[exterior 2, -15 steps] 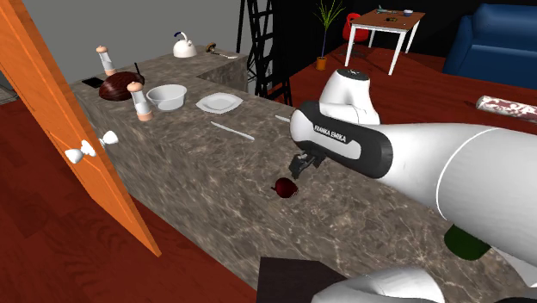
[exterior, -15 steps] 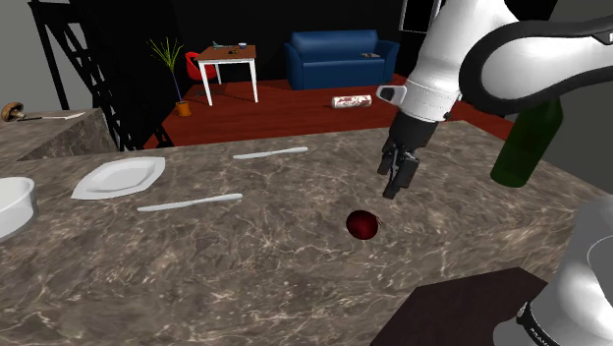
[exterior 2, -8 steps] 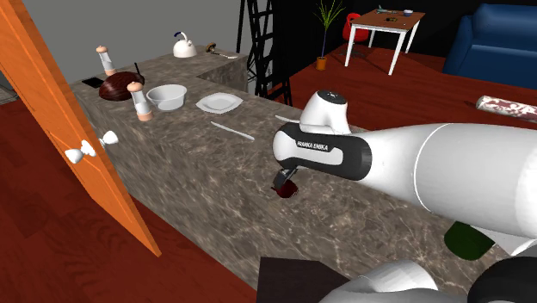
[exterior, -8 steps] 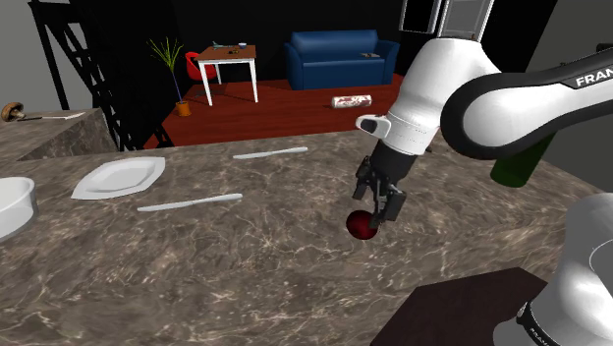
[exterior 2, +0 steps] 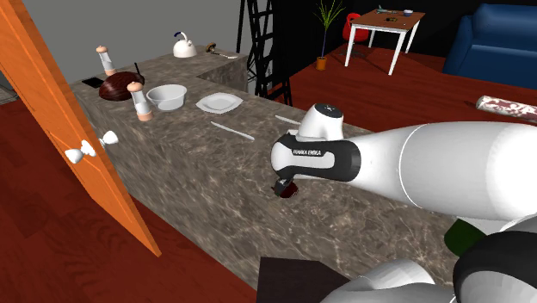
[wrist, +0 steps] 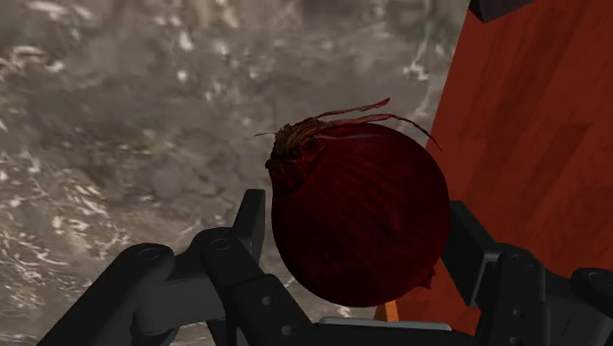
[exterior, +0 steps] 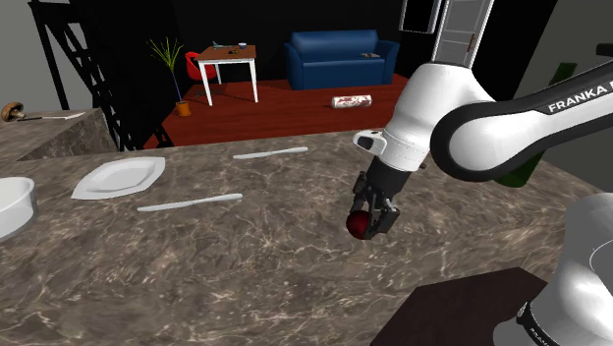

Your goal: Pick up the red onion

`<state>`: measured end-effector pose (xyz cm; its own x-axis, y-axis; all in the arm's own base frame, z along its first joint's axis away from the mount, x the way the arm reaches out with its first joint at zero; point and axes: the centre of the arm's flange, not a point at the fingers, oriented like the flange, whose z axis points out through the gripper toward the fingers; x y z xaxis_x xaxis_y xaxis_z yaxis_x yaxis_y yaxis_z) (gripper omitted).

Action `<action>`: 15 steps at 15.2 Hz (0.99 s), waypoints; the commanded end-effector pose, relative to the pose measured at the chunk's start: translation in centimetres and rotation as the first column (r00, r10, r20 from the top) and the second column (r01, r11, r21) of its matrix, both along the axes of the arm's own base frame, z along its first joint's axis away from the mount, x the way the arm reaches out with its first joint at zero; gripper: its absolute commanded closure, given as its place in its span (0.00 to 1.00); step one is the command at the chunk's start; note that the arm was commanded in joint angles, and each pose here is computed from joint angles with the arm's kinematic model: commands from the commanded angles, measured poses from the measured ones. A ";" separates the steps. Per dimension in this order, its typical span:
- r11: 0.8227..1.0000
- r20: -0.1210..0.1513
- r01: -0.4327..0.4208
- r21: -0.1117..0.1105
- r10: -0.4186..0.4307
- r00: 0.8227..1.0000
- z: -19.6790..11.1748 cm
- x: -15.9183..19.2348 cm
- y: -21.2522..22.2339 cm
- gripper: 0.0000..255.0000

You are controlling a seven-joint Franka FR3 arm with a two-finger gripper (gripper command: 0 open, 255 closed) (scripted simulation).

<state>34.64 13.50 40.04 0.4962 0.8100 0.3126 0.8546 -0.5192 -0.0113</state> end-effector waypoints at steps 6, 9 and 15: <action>1.000 0.000 0.000 0.000 0.000 1.000 -0.2 0.0 0.0 1.00; 1.000 0.000 0.000 0.000 0.000 1.000 -0.1 0.0 0.1 1.00; 1.000 0.000 0.000 0.000 0.000 1.000 3.1 0.0 0.1 1.00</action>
<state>34.65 13.61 42.48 0.4962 0.8100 0.3125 0.8547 -0.5191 -0.0114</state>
